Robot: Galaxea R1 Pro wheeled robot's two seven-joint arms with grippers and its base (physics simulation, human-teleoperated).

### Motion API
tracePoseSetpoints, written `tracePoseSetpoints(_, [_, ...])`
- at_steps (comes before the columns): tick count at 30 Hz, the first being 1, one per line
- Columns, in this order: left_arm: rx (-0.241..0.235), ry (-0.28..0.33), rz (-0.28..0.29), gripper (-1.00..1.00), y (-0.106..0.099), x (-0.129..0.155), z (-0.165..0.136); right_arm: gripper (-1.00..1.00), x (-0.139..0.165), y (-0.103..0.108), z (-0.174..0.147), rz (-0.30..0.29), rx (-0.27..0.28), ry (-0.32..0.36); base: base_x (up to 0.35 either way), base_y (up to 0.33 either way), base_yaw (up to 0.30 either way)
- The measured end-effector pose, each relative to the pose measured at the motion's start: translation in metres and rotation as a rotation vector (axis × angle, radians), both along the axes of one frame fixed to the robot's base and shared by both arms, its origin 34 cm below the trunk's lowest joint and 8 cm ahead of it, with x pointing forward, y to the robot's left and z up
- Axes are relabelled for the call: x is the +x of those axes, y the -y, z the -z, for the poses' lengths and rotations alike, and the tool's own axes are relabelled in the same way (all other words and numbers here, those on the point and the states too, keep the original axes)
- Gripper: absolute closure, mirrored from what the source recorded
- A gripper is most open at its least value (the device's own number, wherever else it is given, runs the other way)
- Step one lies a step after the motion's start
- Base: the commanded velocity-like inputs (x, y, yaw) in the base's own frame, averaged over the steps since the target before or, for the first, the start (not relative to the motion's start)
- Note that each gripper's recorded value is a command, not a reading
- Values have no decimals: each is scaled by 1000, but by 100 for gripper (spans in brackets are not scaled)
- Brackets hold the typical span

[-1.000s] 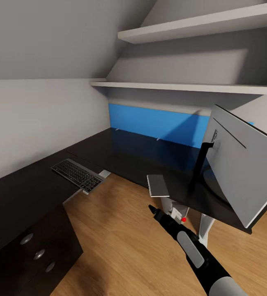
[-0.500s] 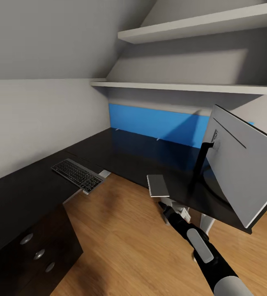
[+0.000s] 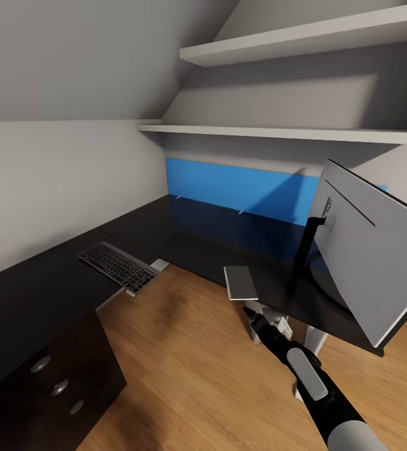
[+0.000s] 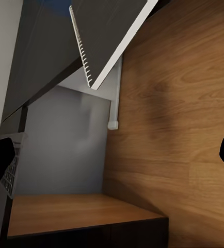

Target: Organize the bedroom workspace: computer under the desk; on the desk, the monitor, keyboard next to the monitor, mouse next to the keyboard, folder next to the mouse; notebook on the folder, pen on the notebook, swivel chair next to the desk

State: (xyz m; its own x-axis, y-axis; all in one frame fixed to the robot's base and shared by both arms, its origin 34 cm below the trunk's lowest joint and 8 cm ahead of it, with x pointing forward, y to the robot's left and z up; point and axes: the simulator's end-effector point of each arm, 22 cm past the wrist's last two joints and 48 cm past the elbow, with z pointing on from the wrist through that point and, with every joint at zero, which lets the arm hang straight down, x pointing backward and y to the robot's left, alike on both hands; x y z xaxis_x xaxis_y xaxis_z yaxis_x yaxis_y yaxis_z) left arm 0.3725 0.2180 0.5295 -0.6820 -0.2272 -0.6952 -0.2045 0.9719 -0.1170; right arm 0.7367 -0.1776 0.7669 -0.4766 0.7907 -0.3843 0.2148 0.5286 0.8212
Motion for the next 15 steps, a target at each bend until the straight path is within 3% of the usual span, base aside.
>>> tracePoseSetpoints(15, [-1,0,0,-100,0,0,0,-100,3,-4,-10,-12,12,41,0,0,0])
